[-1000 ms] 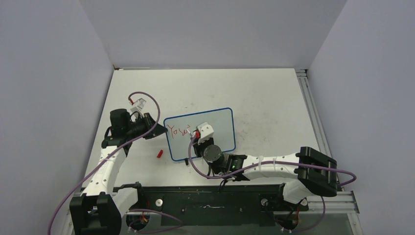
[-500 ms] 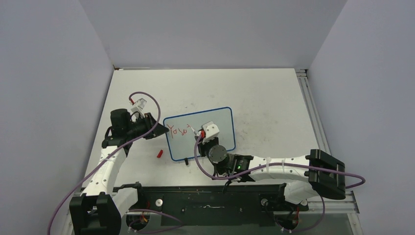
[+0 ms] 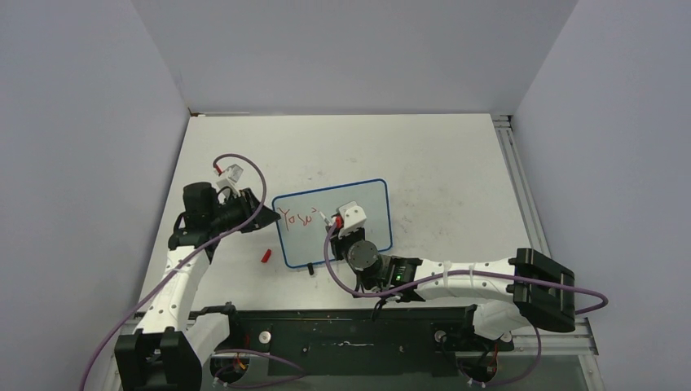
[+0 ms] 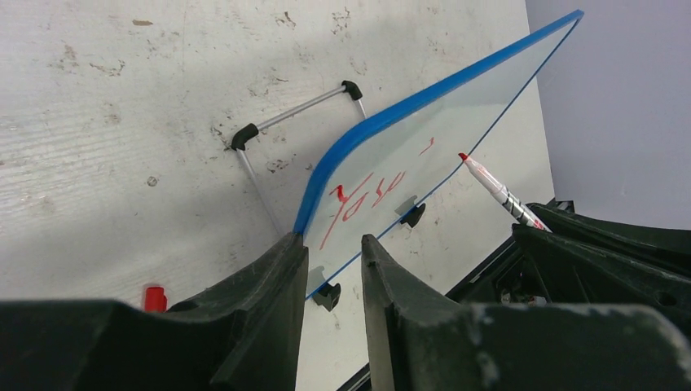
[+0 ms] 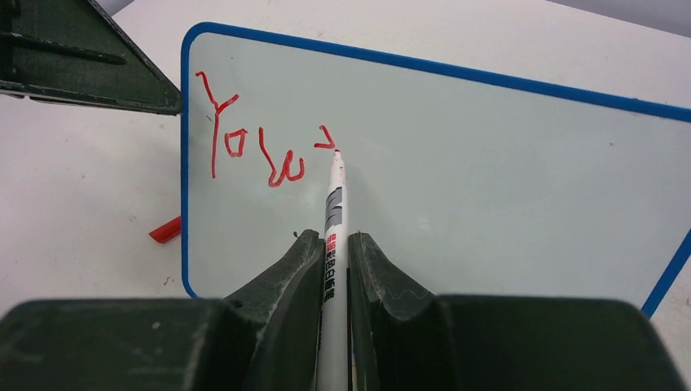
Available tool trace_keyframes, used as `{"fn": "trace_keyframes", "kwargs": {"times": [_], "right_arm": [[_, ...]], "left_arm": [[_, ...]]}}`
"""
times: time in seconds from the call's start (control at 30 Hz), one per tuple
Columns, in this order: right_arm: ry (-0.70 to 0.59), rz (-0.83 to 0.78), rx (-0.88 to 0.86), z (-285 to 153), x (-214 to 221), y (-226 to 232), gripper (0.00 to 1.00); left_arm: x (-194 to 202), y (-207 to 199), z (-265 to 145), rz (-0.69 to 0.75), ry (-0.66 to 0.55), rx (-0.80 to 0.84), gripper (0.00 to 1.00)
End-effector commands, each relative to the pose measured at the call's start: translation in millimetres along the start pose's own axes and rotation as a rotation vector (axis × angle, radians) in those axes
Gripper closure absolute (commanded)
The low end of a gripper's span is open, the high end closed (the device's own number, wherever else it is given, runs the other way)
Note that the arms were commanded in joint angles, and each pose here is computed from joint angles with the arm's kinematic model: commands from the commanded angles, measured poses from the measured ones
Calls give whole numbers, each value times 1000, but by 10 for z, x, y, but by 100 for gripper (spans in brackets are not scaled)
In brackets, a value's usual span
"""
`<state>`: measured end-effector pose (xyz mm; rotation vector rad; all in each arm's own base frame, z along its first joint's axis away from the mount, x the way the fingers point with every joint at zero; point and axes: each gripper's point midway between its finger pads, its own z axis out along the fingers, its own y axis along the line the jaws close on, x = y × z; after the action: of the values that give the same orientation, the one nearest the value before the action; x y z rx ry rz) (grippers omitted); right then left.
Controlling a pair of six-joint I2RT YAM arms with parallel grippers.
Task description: Write a sentence on the whiteboard
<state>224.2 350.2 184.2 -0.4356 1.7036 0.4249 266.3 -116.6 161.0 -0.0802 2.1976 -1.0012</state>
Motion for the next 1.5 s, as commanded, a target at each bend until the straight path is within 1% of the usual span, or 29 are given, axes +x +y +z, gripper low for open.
{"fn": "trace_keyframes", "kwargs": {"times": [0.0,0.23,0.43,0.87,1.47], "right_arm": [[-36,40,-1,10,-114,-2,95],[-44,46,-2,16,-135,-1,95],[-36,41,0,19,-93,-11,95],[-24,43,5,72,-36,-25,95],[-16,46,7,119,-5,-19,95]], "left_arm": [[-228,-97,-106,94,-91,-16,69],[-203,-63,-71,85,-68,-16,60],[-159,-42,-10,56,-35,0,59],[-101,-60,60,33,0,36,71],[-53,-82,95,34,21,47,77]]}}
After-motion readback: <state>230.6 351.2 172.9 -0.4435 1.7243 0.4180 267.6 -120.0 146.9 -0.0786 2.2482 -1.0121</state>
